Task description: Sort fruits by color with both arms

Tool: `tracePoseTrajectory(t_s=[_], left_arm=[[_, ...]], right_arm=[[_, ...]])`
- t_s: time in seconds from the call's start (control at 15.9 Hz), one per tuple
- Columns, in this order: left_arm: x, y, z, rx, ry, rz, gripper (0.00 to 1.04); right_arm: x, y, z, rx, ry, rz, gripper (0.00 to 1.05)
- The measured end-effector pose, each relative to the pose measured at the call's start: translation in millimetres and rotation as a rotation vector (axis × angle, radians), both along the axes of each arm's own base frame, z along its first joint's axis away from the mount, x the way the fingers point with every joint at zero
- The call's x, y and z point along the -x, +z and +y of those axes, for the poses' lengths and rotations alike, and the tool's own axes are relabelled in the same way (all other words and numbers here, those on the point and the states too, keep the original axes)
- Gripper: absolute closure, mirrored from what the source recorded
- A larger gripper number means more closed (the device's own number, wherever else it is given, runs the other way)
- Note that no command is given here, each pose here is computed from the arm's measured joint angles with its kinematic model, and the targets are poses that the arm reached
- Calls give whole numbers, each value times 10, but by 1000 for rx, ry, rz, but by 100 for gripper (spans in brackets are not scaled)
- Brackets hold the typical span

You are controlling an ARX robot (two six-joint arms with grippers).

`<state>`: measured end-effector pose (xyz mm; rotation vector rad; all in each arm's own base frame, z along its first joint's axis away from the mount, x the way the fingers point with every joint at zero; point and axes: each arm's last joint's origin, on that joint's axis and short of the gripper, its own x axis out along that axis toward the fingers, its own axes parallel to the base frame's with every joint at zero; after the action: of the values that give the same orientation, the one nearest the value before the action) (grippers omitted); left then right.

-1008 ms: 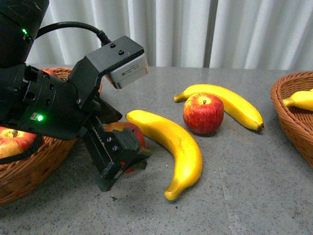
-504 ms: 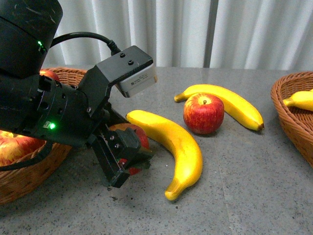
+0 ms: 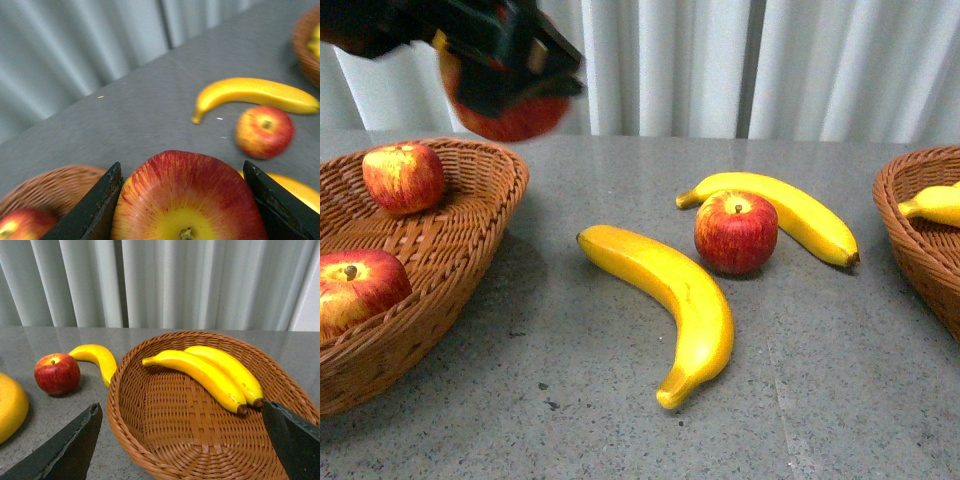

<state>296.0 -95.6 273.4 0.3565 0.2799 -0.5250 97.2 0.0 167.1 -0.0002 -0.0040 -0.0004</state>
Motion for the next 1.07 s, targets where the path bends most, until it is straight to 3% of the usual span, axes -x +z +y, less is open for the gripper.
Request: tracePoseTrajectory(t_s=[0.25, 0.38, 0.69, 1.01, 1.07], left_arm=[[-124, 30, 920, 244, 501, 71, 41], [-136, -112, 1129, 288, 598, 113, 41], [-313, -595, 1195, 287, 552, 252, 41], [-540, -552, 1144, 238, 427, 252, 41], [-556, -570, 1117, 233, 401, 272, 33]], right_arm=[[0, 0, 0, 0, 0, 0, 6], [0, 0, 0, 0, 0, 0, 6], [0, 0, 0, 0, 0, 0, 6], [0, 0, 0, 0, 0, 0, 6], [0, 0, 0, 0, 0, 0, 6]])
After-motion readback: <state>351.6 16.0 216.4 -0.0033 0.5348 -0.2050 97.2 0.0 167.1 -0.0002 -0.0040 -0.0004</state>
